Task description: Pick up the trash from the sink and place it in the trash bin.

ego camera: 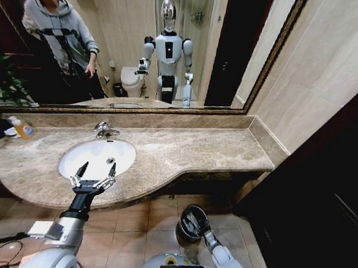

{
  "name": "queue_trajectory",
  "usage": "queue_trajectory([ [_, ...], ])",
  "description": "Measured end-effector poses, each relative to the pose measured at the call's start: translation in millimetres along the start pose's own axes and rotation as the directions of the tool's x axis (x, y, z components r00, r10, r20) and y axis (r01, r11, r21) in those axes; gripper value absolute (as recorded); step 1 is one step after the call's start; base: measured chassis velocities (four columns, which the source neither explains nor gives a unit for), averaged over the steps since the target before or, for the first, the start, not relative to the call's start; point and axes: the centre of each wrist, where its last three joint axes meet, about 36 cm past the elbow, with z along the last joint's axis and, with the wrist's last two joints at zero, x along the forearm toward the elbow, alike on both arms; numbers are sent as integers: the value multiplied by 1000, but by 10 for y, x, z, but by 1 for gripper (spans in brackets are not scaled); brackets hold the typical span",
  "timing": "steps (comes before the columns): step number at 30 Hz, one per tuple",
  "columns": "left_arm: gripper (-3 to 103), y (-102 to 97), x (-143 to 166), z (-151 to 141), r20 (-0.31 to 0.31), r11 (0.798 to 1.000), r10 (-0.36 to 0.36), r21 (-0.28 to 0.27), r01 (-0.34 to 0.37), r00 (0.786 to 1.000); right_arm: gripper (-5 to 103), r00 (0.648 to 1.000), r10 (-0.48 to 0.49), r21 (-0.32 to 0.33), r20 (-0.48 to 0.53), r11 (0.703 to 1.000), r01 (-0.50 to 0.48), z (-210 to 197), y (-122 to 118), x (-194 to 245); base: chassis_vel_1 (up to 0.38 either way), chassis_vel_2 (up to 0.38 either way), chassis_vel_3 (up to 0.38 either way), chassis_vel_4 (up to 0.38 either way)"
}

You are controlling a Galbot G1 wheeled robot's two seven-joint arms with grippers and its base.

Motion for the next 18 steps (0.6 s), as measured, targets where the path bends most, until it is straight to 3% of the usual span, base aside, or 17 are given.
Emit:
queue_trajectory([
  [6,100,0,0,0,0,1000,0,0,0,1000,100,1000,-5,-2,-1,1000,5,20,40,42,0,0,0,0],
  [18,100,0,0,0,0,1000,0,0,0,1000,100,1000,3,-14,28,1000,-2,-14,81,214,0,0,0,0],
])
